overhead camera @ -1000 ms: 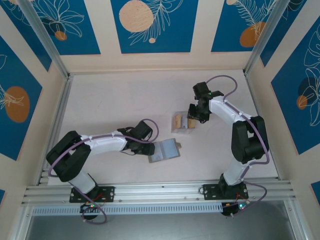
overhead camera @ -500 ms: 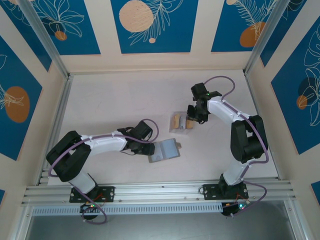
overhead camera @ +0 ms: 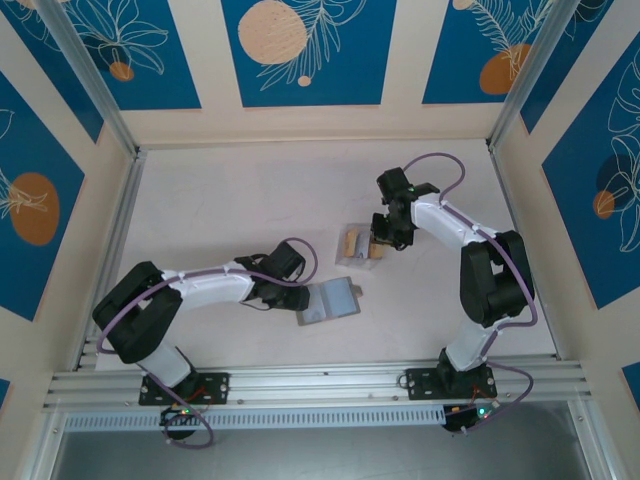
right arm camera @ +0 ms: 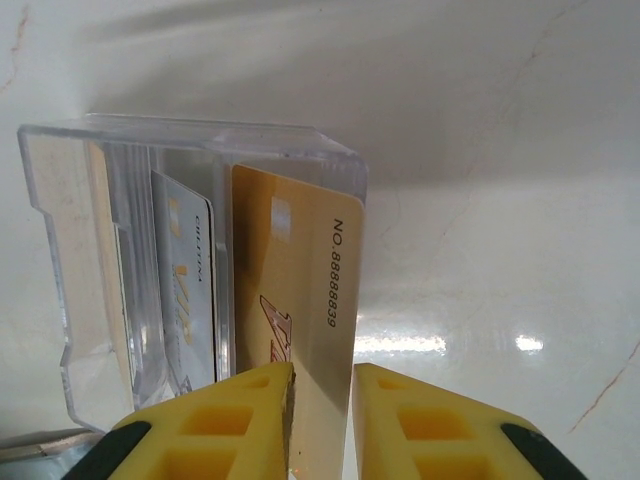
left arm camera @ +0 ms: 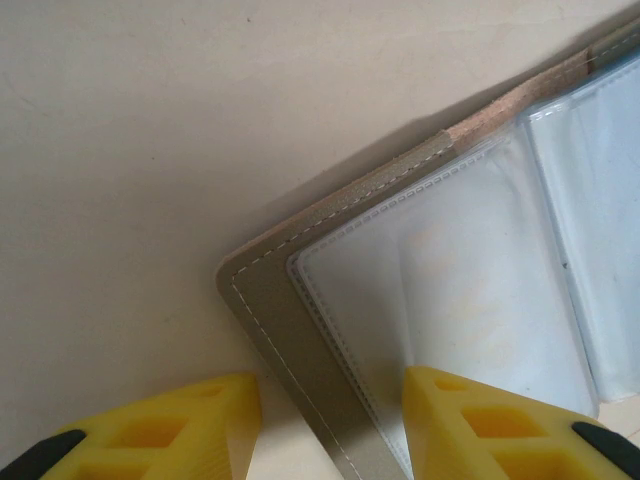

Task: Put the credit cards into the card holder
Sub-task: Pick up the credit card from the storage box.

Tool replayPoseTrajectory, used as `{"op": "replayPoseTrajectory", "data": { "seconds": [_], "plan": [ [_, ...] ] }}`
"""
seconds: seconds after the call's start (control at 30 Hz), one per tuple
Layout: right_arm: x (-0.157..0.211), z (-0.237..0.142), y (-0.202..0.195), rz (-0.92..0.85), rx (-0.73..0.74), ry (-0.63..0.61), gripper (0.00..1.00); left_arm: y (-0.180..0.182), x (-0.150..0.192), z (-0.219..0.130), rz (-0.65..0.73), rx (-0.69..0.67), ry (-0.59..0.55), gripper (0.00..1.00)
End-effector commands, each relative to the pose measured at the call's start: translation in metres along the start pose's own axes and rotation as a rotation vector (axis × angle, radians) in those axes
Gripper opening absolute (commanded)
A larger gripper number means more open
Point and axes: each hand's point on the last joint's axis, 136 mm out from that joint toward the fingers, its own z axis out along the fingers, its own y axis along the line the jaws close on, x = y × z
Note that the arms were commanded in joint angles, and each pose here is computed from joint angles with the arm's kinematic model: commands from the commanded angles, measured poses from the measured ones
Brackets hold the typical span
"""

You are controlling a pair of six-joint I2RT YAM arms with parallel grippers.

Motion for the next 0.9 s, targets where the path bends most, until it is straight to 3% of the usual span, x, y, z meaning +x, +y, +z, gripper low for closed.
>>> {"op": "replayPoseTrajectory", "data": {
  "seconds": [0.0, 0.87],
  "plan": [
    [0.003, -0.01, 0.001, 0.013, 0.007, 0.001, 0.25, 0.003, 0.013, 0.019, -0.014, 0.008, 0.043, 0.43],
    [0.007, -0.019, 0.008, 0.02, 0.032, -0.024, 0.15, 0.003, 0.015, 0.023, -0.009, 0.016, 0.053, 0.43]
  ]
}}
